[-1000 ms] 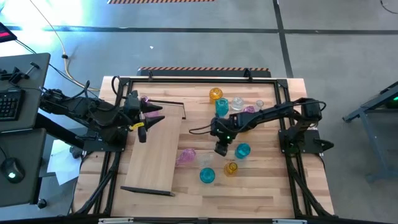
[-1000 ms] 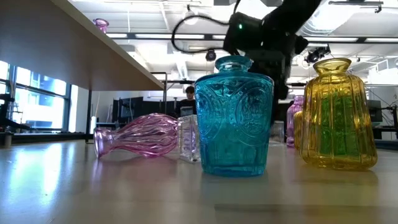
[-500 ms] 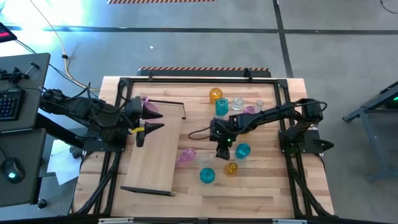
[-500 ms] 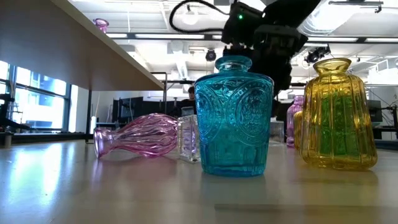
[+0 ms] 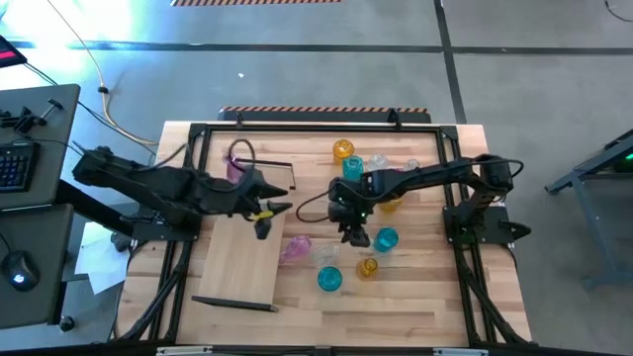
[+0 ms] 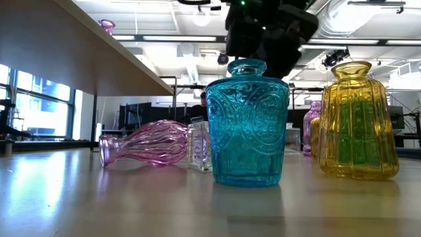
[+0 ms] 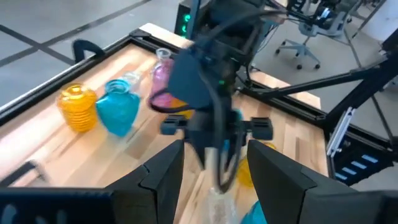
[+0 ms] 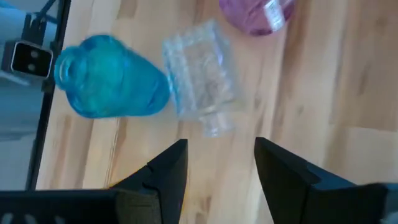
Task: Sort vases onto shelf
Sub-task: Put the bottom left transparent flower vase on the shelf
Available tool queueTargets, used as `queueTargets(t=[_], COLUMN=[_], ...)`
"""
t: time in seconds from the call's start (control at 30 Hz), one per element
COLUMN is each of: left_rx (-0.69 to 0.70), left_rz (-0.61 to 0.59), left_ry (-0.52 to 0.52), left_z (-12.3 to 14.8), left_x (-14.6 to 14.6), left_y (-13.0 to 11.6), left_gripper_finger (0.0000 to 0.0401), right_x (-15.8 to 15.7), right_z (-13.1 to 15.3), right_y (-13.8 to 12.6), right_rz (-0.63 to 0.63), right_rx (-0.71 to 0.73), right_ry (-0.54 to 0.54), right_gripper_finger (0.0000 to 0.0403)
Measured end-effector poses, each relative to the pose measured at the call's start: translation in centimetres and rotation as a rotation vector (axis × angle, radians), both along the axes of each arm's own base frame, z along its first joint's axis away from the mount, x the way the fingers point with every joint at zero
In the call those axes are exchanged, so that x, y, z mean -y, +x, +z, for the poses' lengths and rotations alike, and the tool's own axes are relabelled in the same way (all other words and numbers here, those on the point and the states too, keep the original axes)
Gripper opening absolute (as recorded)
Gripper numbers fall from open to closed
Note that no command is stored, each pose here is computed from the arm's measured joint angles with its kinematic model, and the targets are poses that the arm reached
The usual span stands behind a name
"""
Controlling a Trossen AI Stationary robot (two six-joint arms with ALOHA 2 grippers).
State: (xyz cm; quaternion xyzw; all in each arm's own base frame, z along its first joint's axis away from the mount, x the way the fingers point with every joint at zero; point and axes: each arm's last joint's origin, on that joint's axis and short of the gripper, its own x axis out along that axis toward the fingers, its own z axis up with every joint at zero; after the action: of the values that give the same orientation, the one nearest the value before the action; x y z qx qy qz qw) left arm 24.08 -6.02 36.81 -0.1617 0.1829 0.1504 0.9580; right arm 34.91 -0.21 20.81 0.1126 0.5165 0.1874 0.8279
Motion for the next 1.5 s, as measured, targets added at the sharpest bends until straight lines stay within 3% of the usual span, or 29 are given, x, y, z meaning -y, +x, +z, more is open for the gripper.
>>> queueTargets(t=[0.07,0.17,0.3,0.37,0.63,0.83,1.0,1.17,1.33,1.5], left_rx=[-0.003,-0.005,0.011,0.044,0.059,0.054,0.054,0.052,0.05,0.049], left_rz=[0.004,0.021,0.084,0.095,0.092,0.077,0.073,0.073,0.071,0.071], left_ry=[-0.007,-0.006,0.016,0.011,0.016,0.032,0.042,0.043,0.05,0.051], left_z=[-0.5,-0.9,-1.1,-0.8,-0.5,-0.5,-0.5,-0.5,-0.5,-0.5], left_x=[0.2,0.4,0.4,0.4,0.6,1.0,1.2,1.2,1.2,1.2], left_y=[0.8,1.5,1.9,2.0,1.7,1.7,1.6,1.6,1.6,1.6], left_gripper_finger=[0.017,0.017,0.017,0.017,0.017,0.017,0.017,0.017,0.017,0.017], right_x=[0.3,0.9,1.9,2.3,2.9,3.6,3.2,2.5,2.4,2.6], right_z=[1.0,2.5,5.0,6.1,9.7,11.8,12.1,12.1,12.1,12.1], right_y=[0.1,0.0,0.0,0.1,0.6,1.0,0.7,0.8,0.8,0.9], right_rz=[0.008,0.03,0.076,0.089,0.076,0.01,0.078,0.062,0.01,-0.039], right_rx=[-0.008,-0.04,-0.059,-0.041,0.056,0.124,0.107,0.104,0.088,0.077], right_ry=[-0.056,-0.251,-0.423,-0.436,-0.319,-0.363,-0.414,-0.352,-0.427,-0.46], right_gripper_finger=[0.016,0.013,0.0043,0.0012,0.0023,0.0004,0.0061,0.0184,0.0306,0.0361])
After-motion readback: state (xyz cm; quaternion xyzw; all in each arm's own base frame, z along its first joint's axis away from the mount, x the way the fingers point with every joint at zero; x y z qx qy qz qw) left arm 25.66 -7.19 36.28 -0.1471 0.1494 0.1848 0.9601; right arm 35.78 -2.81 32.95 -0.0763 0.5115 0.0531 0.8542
